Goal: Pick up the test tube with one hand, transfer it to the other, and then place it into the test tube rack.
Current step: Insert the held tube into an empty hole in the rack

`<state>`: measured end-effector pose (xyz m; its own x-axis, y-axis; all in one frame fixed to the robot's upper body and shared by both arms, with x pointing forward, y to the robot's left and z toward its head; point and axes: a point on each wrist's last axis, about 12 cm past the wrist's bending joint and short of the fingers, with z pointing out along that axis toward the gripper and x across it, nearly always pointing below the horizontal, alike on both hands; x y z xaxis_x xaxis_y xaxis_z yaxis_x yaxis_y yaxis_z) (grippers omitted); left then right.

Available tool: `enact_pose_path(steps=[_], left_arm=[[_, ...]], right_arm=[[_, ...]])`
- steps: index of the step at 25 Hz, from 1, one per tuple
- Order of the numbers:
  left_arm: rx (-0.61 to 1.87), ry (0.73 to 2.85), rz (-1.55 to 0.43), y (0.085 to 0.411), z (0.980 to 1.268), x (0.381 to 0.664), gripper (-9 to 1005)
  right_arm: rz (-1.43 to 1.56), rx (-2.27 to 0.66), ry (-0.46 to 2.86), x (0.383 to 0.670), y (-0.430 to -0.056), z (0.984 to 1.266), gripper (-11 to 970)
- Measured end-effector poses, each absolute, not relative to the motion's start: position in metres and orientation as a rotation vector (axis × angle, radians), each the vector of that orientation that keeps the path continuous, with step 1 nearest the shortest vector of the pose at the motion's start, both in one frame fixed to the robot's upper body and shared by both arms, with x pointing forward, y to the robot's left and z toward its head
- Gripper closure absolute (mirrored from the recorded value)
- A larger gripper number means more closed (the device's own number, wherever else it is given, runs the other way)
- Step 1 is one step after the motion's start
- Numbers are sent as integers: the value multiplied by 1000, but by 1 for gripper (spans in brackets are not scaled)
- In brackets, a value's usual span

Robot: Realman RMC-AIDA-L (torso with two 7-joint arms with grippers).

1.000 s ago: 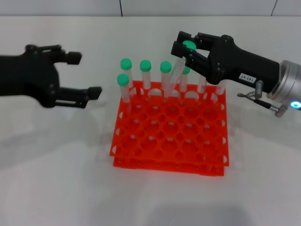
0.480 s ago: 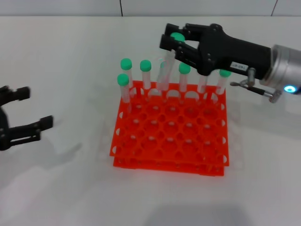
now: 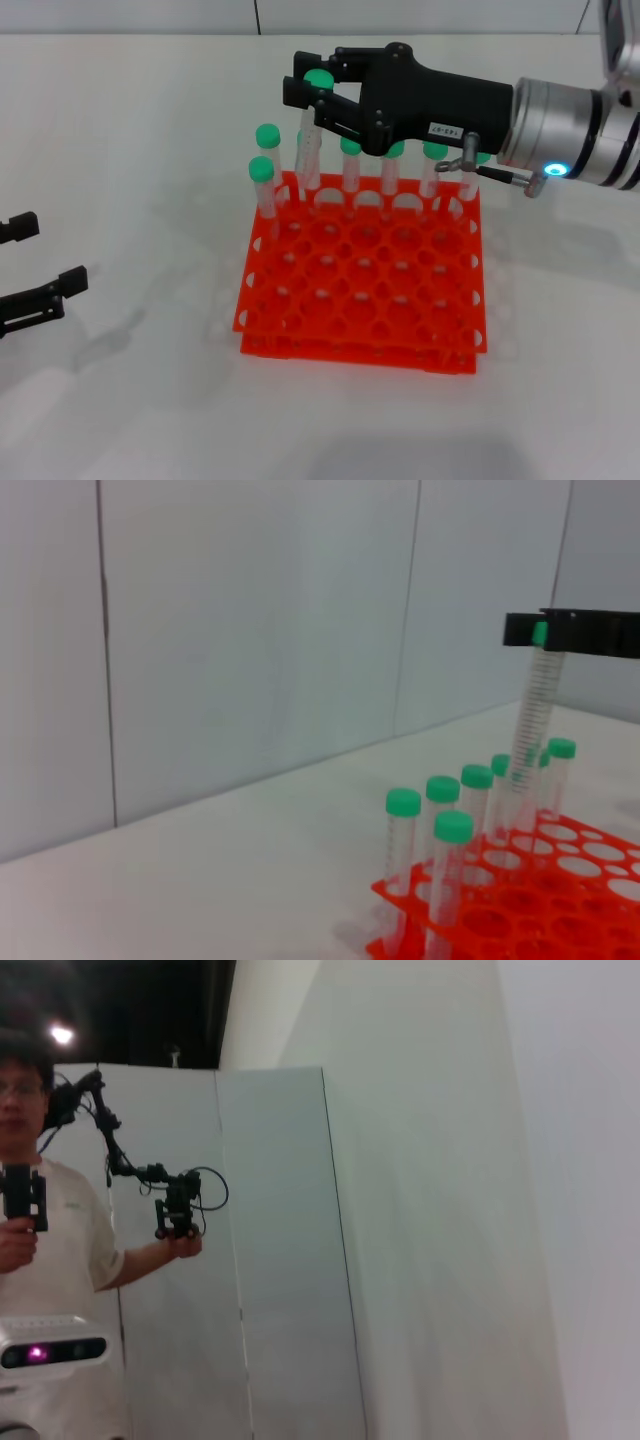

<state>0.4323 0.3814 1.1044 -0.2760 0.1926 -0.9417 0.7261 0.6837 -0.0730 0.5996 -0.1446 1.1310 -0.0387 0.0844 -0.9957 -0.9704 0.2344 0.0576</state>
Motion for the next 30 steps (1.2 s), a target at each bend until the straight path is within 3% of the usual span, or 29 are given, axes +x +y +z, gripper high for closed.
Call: enact_pose_path(steps=[30], left_arm=[[717, 1809, -651, 375, 1099, 441, 103]], right_arm=[[1021, -973, 1341, 592, -120, 1112, 642]])
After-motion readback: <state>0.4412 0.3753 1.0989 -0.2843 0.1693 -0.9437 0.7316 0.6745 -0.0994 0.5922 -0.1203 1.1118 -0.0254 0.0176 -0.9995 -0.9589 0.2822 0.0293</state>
